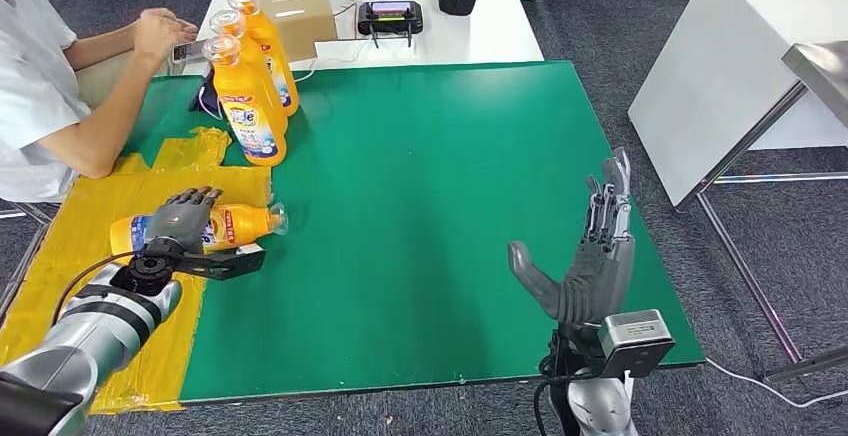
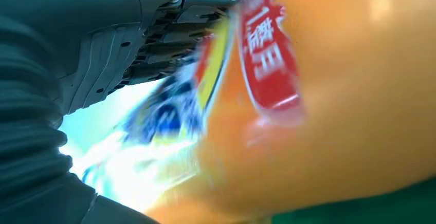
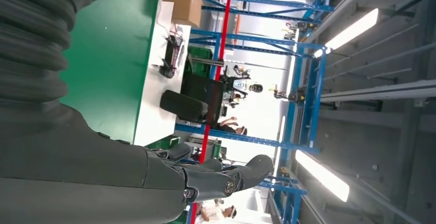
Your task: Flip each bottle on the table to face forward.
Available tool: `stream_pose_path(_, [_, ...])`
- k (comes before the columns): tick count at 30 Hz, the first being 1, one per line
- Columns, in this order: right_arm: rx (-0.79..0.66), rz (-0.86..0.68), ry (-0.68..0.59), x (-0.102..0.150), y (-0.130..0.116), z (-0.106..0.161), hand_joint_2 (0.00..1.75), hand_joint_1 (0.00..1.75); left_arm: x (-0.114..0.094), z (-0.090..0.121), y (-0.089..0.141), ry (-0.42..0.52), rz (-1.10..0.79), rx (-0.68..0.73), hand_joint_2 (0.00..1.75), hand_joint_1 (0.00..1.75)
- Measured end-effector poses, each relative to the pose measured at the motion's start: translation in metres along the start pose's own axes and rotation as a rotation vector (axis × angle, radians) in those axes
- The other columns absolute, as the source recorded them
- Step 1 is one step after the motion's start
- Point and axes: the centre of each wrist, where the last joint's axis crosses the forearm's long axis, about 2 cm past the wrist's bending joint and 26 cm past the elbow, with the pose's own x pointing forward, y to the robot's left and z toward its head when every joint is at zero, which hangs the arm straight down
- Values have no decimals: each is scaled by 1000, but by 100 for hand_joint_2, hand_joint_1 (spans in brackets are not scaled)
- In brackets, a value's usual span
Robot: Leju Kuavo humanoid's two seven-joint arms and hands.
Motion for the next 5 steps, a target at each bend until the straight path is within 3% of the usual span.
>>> stream_pose_path(5, [13,6,12,-2,-1,1,175,0,2,4,-1,65,82,161,175,0])
